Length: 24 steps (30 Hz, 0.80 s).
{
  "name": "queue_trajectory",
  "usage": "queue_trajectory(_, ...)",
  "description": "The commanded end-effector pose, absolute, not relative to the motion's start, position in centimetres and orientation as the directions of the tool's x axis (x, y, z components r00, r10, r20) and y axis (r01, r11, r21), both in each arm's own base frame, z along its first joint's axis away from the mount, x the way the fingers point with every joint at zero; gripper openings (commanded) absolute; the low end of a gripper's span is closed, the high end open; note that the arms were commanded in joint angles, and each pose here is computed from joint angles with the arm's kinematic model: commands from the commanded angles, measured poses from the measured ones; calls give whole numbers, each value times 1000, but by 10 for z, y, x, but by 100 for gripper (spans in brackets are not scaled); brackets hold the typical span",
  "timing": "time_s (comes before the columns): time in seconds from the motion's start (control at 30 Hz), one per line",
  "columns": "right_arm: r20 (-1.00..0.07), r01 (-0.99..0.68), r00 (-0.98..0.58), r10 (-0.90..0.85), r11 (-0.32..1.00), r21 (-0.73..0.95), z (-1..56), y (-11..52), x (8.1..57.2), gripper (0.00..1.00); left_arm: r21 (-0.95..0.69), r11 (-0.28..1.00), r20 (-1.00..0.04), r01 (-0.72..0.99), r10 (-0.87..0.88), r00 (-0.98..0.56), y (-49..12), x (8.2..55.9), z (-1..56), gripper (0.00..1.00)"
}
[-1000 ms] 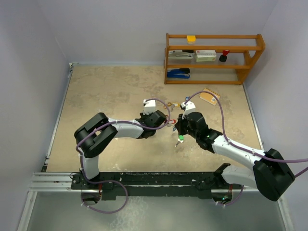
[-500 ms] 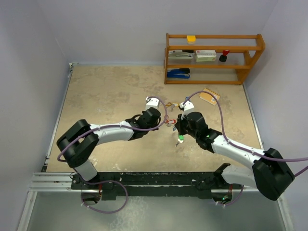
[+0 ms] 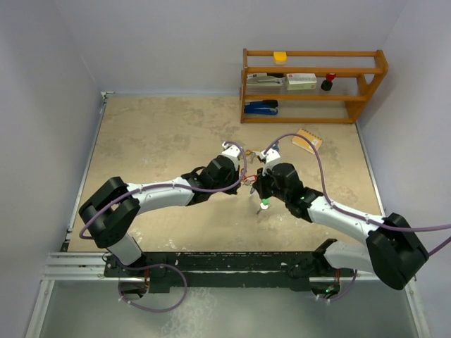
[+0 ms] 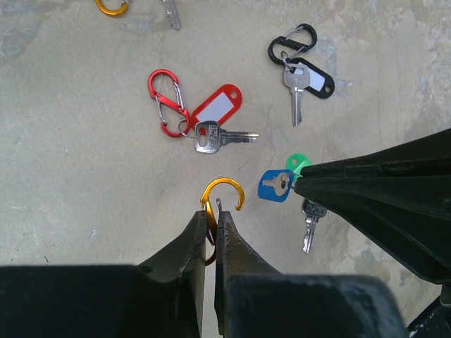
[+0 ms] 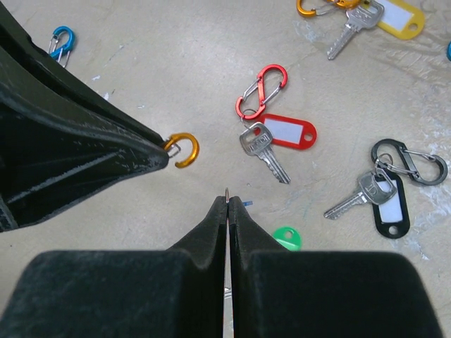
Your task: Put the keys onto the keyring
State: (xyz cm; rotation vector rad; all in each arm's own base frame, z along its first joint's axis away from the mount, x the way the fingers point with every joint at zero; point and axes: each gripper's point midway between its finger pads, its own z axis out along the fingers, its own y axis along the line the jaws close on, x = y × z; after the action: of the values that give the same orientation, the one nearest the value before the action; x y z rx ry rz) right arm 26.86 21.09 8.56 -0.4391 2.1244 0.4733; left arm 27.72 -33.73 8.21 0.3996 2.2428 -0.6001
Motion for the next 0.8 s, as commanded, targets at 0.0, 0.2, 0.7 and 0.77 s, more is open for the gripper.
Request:
queue_trajectory(0.0,-869,-523,-483,-112,833,183,112,228,280,0,-340,781,-783,523,73,-618,-359,280,107,0)
queue_trajectory(0.2,-872,-542,-477,-113,819,190,115,233,280,0,-344,776,-786,529,70,-614,-363,282,110,0)
queue_trajectory(0.7,-872,-583,-474,-121,786,208,117,243,275,0,-350,764,-783,542,80,-617,-372,282,108,0)
queue_trajectory(0.77,-871,-586,-475,-124,783,208,116,244,275,0,-351,762,-783,544,80,-617,-373,282,108,0)
